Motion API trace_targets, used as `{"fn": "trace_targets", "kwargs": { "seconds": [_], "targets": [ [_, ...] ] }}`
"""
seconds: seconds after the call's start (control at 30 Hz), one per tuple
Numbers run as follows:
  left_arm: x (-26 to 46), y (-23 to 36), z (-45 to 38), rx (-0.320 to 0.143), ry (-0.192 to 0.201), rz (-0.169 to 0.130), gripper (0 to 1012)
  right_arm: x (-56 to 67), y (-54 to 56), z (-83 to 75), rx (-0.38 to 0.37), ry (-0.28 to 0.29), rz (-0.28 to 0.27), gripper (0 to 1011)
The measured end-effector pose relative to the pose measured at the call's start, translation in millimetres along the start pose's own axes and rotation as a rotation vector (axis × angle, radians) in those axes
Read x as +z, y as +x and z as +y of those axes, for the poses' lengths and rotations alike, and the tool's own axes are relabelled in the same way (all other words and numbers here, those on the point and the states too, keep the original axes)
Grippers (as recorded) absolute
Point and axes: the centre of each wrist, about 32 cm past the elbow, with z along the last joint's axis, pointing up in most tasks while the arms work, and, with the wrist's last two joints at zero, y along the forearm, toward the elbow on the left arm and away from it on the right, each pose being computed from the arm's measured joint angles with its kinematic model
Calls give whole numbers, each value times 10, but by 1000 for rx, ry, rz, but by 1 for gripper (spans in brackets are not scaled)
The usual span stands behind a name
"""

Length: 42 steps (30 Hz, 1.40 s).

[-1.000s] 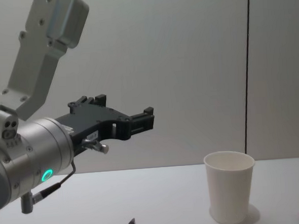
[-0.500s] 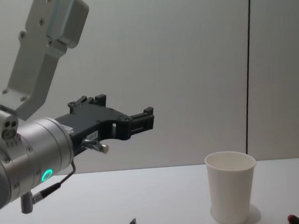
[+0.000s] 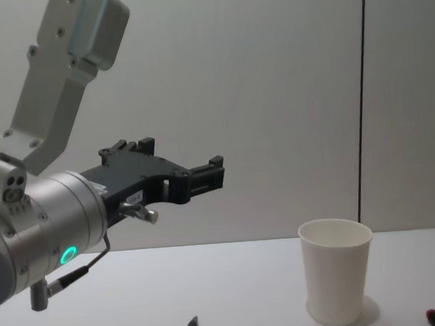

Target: Place the pen into the pen holder.

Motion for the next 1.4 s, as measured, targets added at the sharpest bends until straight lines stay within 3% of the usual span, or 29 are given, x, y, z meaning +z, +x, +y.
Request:
{"fn": "trace_targets", "kwargs": {
  "seconds": [0.33,0.6,1.07,1.4],
  "targets": [
    [0,0,0,0,0,0,1008,31,-9,-27,21,49,12,185],
    [0,0,0,0,0,0,1008,82,-3,-58,33,127,15,185],
    [0,0,0,0,0,0,1008,183,45,-119,51,315,8,185],
    [0,0,0,0,0,0,1008,288,96,-115,83,487,-2,185]
  ]
}}
